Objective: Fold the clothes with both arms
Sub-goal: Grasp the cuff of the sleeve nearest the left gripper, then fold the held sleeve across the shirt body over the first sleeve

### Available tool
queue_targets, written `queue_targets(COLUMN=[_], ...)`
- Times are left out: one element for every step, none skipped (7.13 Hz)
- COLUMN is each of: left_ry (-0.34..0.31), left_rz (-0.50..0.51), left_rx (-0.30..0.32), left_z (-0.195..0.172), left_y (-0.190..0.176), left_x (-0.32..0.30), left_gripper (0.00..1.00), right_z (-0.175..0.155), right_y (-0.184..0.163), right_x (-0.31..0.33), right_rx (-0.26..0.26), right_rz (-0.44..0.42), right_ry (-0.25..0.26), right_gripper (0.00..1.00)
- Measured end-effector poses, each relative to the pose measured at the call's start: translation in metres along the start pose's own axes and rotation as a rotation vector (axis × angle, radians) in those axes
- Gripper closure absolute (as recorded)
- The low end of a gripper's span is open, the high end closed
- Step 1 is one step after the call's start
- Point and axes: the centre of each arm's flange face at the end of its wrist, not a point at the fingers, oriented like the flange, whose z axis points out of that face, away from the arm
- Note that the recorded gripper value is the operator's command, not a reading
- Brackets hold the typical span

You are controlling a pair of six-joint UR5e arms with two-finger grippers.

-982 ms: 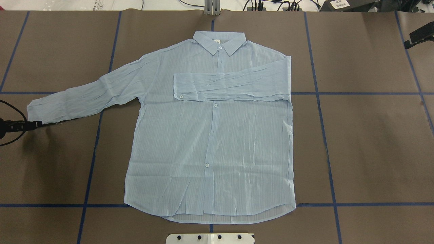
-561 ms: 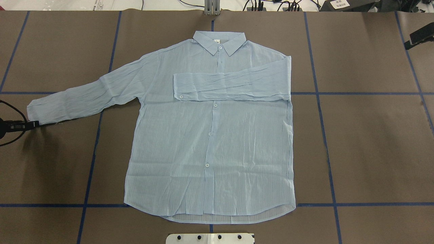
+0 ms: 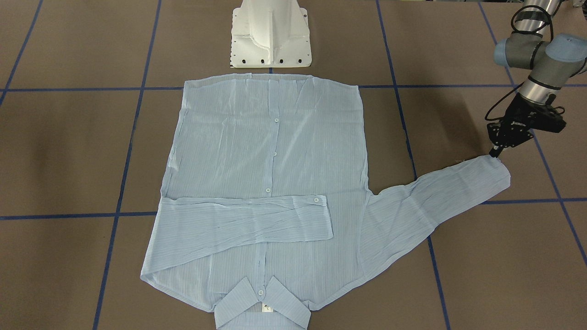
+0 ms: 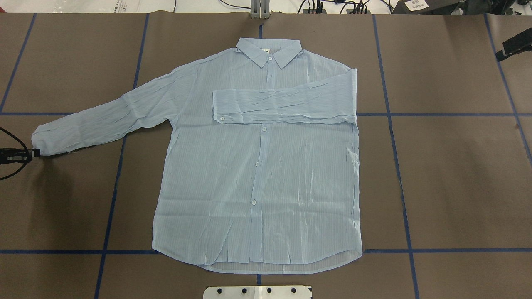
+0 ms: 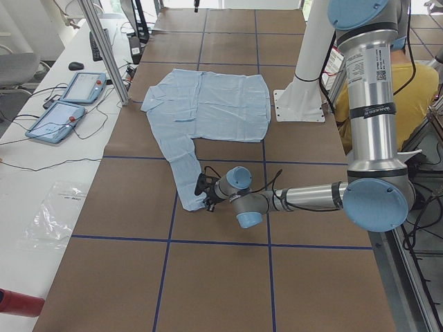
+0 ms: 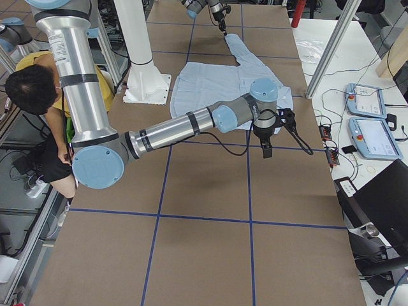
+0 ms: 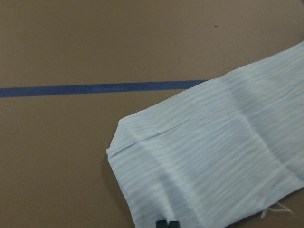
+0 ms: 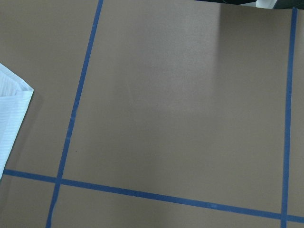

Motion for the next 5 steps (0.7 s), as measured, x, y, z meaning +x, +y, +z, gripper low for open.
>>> queue_targets(left_ry=[0.042, 0.103, 0.171, 0.232, 0.281], left_rz=[0.023, 0.056, 0.079, 0.07, 0.019], left_rx=[0.043, 0.104, 0.153, 0.17, 0.164], left_z=[-0.02, -0.042, -0.054, -0.055, -0.05], left_y=[-0.022, -0.052, -0.082, -0.117, -0.158], left_x=[0.015, 0.042, 0.079, 0.121, 0.171], left_gripper=[1.0, 1.0, 1.0, 1.0, 1.0], right_z=[0.0, -0.001, -0.001, -0.001, -0.001], right_y=[0.0, 0.001, 0.001, 0.001, 0.001], right_x=[0.0, -0.001, -0.001, -0.001, -0.001], right_rx=[0.001, 0.002, 0.002, 0.002, 0.002], right_rz=[0.001, 0.001, 0.001, 0.002, 0.002], right_ry=[-0.001, -0.001, -0.001, -0.001, -0.001], right_gripper=[0.0, 0.0, 0.0, 0.0, 0.0])
